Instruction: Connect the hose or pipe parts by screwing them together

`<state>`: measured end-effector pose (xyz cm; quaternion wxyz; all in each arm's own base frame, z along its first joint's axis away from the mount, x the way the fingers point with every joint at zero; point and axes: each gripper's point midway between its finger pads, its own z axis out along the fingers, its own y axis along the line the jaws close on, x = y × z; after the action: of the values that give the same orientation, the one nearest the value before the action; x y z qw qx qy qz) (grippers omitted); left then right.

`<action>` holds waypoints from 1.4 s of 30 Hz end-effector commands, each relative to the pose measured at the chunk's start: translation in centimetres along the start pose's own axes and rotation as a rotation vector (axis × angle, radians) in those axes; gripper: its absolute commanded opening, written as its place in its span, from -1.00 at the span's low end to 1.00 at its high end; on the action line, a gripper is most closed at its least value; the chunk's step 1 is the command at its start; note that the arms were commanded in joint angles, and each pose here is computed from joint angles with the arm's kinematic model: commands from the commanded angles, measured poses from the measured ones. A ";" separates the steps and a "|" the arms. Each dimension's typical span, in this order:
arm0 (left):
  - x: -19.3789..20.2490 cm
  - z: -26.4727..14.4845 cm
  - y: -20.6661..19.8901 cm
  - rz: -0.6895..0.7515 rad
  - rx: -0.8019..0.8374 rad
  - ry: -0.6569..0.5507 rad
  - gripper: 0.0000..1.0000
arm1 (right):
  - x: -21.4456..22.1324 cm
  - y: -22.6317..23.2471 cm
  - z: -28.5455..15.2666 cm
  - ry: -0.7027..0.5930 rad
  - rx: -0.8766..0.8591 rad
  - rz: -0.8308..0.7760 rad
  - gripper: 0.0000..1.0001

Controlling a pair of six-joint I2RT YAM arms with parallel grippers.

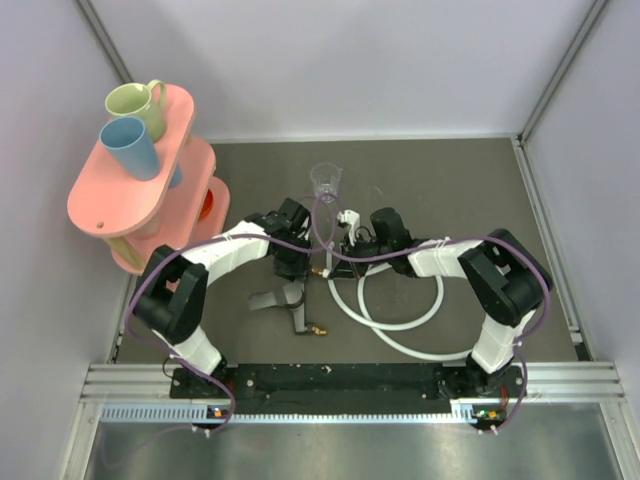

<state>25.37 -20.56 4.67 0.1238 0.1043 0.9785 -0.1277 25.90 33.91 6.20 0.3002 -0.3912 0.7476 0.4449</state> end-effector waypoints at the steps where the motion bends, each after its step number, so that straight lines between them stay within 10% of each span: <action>1: -1.4 0.5 -3.7 0.000 0.153 -0.041 -0.45 | -5.6 3.0 -0.1 -0.153 -0.074 -0.200 -1.00; 4: -1.1 0.6 -4.3 0.016 0.196 -0.027 -1.00 | -5.4 2.9 -0.2 -0.145 -0.055 -0.278 -1.00; 16: -0.9 -0.8 -7.3 0.105 0.374 0.005 -1.00 | -5.4 3.5 -1.0 -0.133 0.161 -0.886 -1.00; 42: -2.5 -6.0 -10.4 0.200 0.590 -0.235 -1.00 | -7.7 5.5 0.2 -0.230 -0.050 -0.484 -1.00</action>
<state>24.08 -21.43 4.51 0.1271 0.1396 0.9609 -0.2027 23.78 33.34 6.14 0.3876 -0.5542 0.6655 0.3158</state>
